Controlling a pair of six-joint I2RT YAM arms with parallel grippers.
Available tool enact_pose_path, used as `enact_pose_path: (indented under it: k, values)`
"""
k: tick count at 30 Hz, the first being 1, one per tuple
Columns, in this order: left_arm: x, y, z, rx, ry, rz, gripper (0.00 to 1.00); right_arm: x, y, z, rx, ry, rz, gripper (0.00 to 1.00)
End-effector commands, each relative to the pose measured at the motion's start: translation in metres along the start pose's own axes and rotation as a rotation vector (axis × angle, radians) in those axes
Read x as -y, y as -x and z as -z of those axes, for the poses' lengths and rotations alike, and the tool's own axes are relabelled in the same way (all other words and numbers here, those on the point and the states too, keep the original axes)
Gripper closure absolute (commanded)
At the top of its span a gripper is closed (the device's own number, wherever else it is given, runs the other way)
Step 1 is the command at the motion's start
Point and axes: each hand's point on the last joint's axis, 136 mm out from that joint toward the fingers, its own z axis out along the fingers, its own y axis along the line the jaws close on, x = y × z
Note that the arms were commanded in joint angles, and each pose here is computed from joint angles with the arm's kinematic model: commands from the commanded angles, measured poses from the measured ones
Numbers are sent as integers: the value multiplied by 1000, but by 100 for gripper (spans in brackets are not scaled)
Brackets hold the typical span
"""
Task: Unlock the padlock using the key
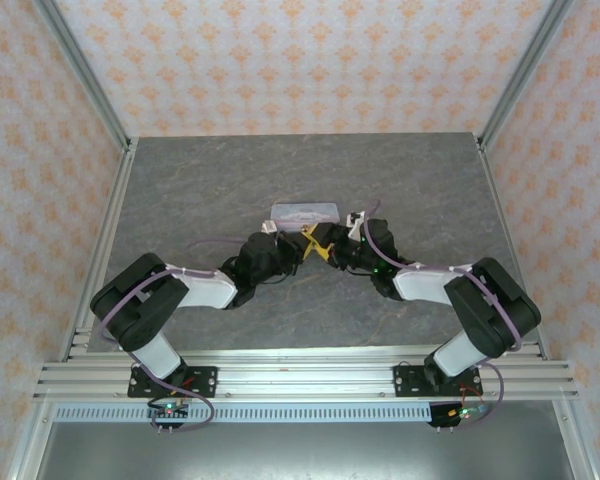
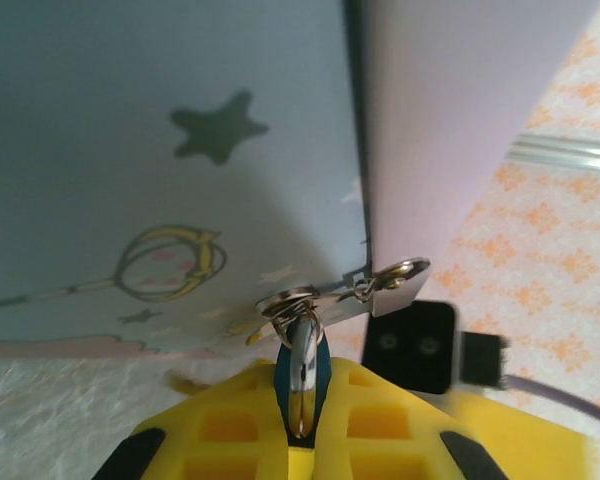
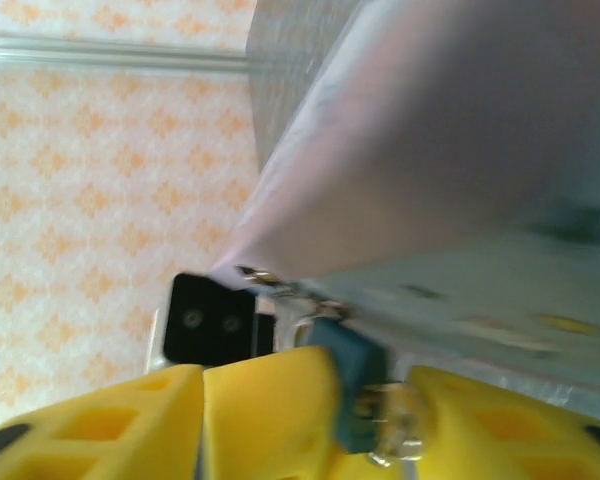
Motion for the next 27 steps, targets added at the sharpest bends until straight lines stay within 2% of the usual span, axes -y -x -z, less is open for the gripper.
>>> enact_pose_path:
  k: [1, 7, 15, 22, 25, 27]
  values:
    - [-15, -4, 1, -5, 40, -3, 100, -29, -4, 15, -26, 79, 73, 35]
    - [-19, 4, 1, 16, 53, -20, 100, 4, -2, 42, -9, -55, 91, 18]
    - [-18, 11, 3, 19, 63, -40, 100, 35, -6, 64, -17, -250, 234, 18]
    - [-16, 9, 4, -13, 89, -54, 100, 42, 8, 73, -4, -391, 433, 27]
    - [-19, 7, 3, -37, 114, -65, 100, 38, 8, 70, -11, -394, 493, 39]
    - [-19, 6, 3, -44, 119, -65, 100, 35, 6, 68, -22, -407, 551, 51]
